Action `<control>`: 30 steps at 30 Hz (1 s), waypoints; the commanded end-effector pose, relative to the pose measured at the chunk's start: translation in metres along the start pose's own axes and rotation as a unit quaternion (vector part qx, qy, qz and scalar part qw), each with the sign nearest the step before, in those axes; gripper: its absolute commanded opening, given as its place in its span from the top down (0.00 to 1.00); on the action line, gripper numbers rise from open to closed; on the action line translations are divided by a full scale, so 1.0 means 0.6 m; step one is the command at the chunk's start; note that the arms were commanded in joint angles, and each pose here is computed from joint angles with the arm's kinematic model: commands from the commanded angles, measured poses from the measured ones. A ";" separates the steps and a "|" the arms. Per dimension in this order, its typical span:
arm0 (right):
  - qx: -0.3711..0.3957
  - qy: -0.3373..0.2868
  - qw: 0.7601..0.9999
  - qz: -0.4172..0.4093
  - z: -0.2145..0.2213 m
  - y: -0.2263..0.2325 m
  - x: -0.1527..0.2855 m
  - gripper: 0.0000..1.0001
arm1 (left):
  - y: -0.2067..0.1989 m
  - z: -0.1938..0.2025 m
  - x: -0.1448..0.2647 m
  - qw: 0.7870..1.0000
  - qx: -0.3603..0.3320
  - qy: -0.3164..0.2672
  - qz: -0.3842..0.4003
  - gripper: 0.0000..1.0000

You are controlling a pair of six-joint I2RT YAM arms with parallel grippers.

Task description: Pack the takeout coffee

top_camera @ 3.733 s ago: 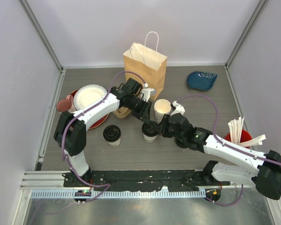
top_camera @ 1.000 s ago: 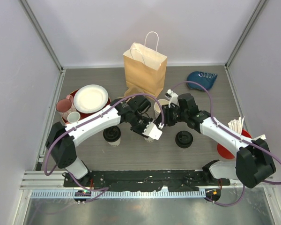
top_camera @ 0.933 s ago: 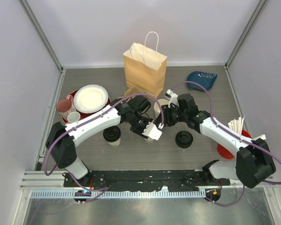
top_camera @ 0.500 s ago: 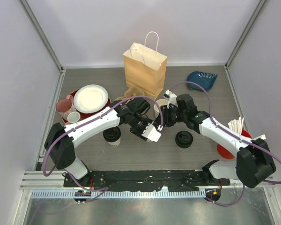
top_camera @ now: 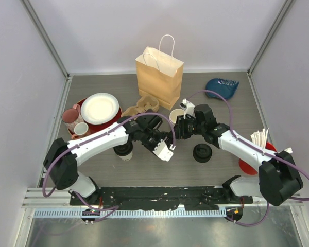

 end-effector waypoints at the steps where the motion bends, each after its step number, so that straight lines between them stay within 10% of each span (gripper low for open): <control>1: 0.001 -0.001 1.000 -0.002 0.009 0.004 -0.002 0.72 | -0.054 0.048 -0.023 0.998 -0.009 0.043 0.043 0.57; 30: -0.013 0.018 0.999 0.041 0.076 -0.013 0.006 0.94 | -0.207 0.132 -0.084 0.990 -0.003 0.068 0.122 0.63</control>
Point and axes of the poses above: each gripper's point midway between its finger pads, its own x axis back along the fingers, its own y axis along the line the jaws close on, z = x × y, the point moved 1 cm from there along x, back along the fingers, and after that the axes turned 15 degrees about x, right-handed, at the moved point
